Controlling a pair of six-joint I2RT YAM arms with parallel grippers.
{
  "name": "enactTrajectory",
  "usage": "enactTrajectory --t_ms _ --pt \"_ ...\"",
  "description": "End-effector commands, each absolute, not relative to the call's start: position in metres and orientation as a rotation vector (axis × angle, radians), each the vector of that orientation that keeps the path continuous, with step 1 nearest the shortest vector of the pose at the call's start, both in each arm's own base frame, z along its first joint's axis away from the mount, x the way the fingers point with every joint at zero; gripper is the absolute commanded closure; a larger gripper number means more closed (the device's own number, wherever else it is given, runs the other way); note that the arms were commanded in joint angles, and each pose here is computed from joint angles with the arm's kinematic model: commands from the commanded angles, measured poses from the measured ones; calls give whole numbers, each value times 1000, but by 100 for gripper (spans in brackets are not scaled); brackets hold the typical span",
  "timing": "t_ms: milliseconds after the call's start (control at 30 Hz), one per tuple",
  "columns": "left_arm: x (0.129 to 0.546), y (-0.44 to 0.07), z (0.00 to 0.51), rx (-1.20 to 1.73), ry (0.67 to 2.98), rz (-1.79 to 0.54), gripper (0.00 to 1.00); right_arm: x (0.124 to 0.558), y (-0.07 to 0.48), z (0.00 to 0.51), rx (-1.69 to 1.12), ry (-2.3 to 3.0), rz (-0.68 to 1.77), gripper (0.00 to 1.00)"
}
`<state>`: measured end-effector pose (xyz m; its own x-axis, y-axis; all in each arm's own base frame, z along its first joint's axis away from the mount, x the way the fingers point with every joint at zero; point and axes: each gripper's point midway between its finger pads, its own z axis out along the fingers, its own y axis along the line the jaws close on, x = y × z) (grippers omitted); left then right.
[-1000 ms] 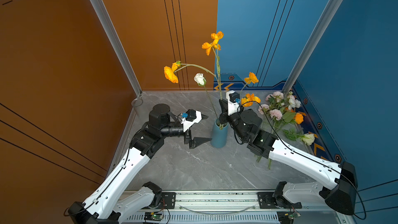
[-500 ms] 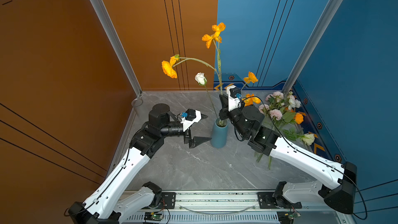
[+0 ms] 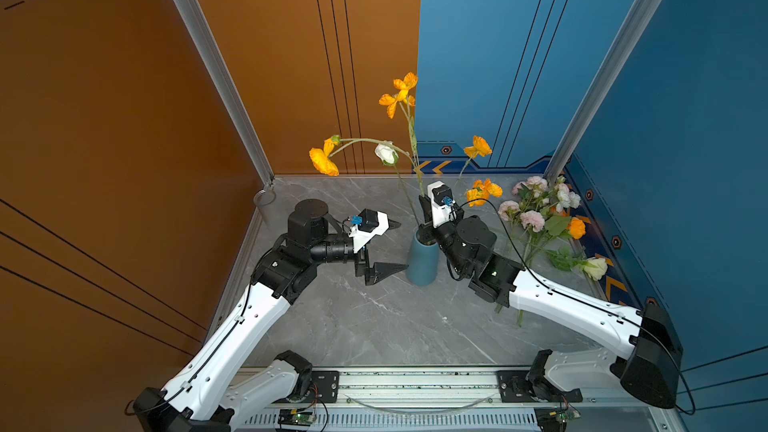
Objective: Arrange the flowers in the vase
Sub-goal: 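Lower poppy stems into the vase with right gripper while left gripper waits beside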
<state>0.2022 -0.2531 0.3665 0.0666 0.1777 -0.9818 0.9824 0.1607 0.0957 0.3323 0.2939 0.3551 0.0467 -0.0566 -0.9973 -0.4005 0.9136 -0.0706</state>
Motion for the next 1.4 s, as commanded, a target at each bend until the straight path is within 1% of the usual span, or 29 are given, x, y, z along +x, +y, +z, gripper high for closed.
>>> enactTrajectory --t_ms 0,233,567,600,700,833,933,1000,1133,1167,1233,1300,1367 --pt "205 -253 365 1237 1351 -956 2 334 287 365 -308 1453 255 100" --pt "205 -253 364 1236 1353 -955 2 331 283 326 -298 1509 224 100" --pt "206 -253 364 1237 1354 -961 2 323 276 287 -302 1568 179 100" --pt "206 -254 363 1238 1355 -963 2 323 274 284 -294 1575 177 99" --pt "207 -254 363 1237 1360 -965 2 322 271 277 -280 1585 179 91" --pt "208 -254 362 1235 1364 -964 2 322 271 271 -276 1602 182 85" --pt "208 -254 361 1237 1364 -966 2 321 270 265 -280 1619 181 83" --pt "208 -254 361 1236 1365 -967 2 319 271 263 -287 1627 187 78" --pt "209 -255 360 1236 1369 -966 2 315 270 261 -293 1633 191 72" --pt "209 -255 360 1236 1371 -967 2 314 270 261 -295 1633 192 69" --pt "209 -255 359 1236 1373 -968 2 312 269 262 -300 1635 193 60" --pt "210 -255 358 1235 1375 -967 2 310 268 264 -306 1638 193 46" --pt "210 -255 358 1237 1376 -970 2 305 267 265 -323 1648 197 36"
